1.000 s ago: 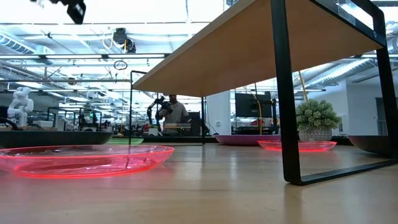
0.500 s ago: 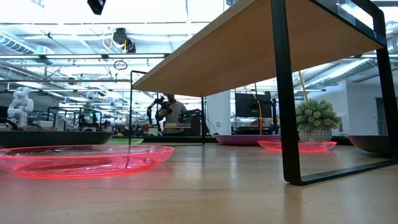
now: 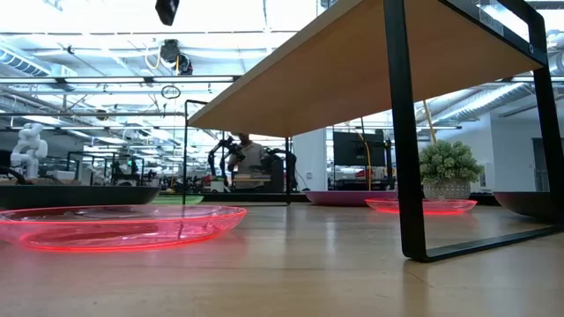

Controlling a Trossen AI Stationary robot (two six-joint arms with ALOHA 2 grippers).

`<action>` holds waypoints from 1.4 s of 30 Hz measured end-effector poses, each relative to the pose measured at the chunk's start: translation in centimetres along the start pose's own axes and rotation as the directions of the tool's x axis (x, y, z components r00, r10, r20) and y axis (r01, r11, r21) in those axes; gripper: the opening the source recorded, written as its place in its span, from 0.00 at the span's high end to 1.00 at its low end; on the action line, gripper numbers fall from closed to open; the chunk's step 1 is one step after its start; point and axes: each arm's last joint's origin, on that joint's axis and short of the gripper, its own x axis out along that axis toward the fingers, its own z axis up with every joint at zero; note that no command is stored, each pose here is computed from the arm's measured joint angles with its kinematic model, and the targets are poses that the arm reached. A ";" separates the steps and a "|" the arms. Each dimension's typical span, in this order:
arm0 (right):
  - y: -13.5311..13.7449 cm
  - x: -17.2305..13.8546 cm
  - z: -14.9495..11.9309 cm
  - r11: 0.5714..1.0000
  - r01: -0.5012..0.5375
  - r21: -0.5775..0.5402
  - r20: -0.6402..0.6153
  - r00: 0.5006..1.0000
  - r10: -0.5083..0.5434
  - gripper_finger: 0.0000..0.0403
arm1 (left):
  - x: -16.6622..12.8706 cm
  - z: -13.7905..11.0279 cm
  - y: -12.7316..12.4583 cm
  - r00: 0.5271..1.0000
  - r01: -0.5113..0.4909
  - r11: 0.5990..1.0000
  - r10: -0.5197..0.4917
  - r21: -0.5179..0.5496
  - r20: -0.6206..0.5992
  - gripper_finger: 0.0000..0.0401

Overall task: Place and stack plates onto a shelf
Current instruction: Put the right black plate on the shelf

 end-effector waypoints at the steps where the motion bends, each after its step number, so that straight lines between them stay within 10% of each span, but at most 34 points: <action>1: -0.1 0.0 0.1 1.000 -0.008 0.022 0.004 1.000 0.008 1.00 | 0.2 0.0 0.0 1.000 0.000 1.000 0.000 -0.001 0.003 1.00; 22: -4.6 0.6 -1.1 0.987 0.084 0.134 -0.176 0.983 -0.059 1.00 | 1.1 1.1 1.0 0.979 -0.126 0.984 0.143 -0.123 0.145 1.00; 31: -5.4 3.9 -4.3 0.995 0.033 0.091 -0.317 0.948 -0.002 0.95 | 2.7 0.0 1.3 0.981 -0.183 0.977 0.174 0.111 0.087 1.00; 42: -5.5 6.1 -7.6 0.990 -0.057 0.130 -0.448 0.887 0.110 0.81 | 4.3 0.5 1.4 0.981 -0.187 0.979 0.183 0.075 0.065 1.00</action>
